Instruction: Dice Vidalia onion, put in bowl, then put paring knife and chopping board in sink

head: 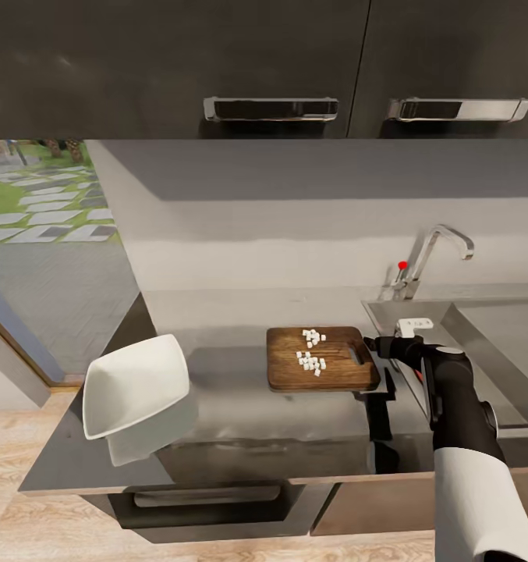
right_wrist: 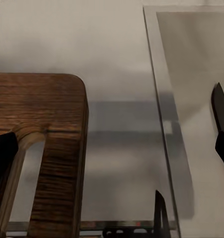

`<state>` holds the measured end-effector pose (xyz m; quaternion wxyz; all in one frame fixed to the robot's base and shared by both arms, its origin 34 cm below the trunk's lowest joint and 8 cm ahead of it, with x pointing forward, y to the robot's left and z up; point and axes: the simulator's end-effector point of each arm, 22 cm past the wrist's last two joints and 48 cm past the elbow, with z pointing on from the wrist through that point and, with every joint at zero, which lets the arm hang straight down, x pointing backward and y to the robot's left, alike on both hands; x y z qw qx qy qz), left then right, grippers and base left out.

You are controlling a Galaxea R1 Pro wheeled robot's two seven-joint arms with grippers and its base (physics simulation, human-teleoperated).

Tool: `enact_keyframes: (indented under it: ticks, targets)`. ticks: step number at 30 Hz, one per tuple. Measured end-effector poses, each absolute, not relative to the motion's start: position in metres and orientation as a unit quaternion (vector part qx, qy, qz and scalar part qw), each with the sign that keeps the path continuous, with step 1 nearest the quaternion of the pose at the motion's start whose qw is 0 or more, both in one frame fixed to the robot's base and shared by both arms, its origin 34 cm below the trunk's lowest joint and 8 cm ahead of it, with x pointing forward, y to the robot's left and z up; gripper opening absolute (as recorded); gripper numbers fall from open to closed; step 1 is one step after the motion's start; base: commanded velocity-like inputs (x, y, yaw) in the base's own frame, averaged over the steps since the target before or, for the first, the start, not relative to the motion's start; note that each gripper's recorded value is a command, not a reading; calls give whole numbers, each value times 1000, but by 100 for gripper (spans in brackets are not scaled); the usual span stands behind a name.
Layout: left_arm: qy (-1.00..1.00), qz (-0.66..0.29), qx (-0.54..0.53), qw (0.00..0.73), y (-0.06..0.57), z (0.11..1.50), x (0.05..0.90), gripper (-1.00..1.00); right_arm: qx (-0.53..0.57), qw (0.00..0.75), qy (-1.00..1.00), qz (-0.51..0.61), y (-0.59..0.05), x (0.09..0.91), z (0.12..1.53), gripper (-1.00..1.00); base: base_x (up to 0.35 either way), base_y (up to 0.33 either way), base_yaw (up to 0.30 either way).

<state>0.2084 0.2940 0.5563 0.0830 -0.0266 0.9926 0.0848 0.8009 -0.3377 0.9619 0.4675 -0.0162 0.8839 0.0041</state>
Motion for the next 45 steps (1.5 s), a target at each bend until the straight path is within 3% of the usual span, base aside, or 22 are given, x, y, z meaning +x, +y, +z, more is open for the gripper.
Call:
enact_keyframes:
  ticks: [45]
  targets:
    - [994, 86, -25, 64, 294, 554, 194, 100, -17, 436, 900, 6, -336, 798, 922, 100, 0, 0, 0]
